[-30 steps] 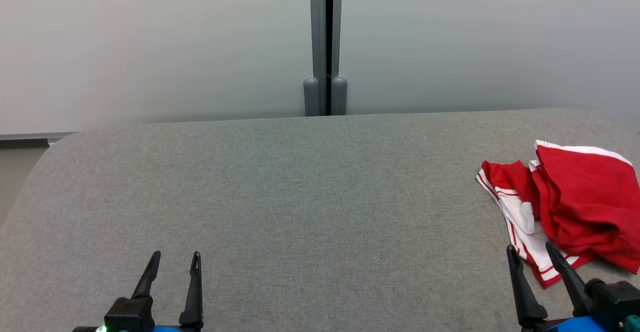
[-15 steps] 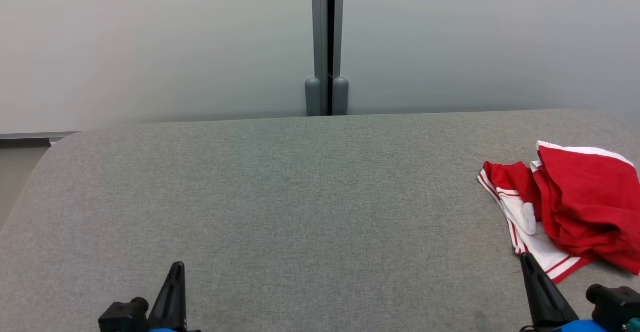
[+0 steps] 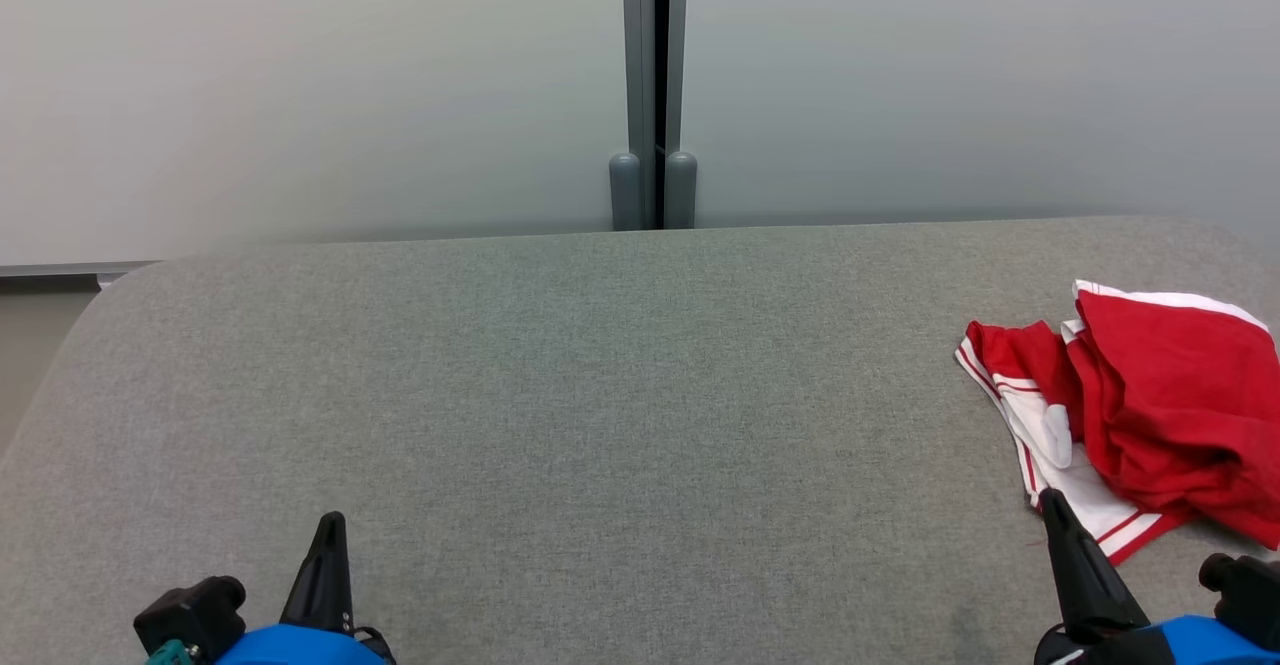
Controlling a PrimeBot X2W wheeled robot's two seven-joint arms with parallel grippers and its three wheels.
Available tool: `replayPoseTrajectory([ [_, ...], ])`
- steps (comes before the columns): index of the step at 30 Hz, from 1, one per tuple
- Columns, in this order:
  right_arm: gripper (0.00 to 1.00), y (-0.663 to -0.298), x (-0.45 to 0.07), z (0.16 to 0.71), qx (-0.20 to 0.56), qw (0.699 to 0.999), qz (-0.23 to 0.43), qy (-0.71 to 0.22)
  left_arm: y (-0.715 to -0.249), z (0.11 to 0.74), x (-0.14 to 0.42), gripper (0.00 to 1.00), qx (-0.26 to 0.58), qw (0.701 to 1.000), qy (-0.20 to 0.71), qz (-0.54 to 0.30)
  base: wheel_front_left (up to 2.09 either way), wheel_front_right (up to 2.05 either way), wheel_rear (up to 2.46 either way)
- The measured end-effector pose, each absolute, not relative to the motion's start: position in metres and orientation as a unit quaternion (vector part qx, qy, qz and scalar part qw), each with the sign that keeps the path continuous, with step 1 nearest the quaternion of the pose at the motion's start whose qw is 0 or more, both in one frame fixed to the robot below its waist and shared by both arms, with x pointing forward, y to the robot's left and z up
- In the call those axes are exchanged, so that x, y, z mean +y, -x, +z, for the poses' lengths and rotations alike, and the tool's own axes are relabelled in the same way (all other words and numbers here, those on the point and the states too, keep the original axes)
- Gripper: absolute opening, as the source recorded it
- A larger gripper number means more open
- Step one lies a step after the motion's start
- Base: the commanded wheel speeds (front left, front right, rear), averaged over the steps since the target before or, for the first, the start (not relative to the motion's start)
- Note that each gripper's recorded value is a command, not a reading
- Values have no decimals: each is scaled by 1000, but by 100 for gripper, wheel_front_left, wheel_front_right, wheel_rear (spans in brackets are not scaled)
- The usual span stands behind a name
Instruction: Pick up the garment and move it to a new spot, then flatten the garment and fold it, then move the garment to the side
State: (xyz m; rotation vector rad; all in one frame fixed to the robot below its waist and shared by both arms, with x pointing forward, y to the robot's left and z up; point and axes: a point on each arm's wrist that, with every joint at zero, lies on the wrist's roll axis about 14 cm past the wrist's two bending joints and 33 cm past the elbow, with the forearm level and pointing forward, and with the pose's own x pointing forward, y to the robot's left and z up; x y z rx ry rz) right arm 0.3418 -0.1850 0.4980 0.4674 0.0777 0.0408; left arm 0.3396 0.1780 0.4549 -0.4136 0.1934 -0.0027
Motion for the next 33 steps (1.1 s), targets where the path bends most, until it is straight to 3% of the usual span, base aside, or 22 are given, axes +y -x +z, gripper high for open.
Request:
replayPoseTrajectory([
  [33,0,-360,-189,499,30,893,9,-450,-362,469,187,0,85,896,435,25,0,0,0],
])
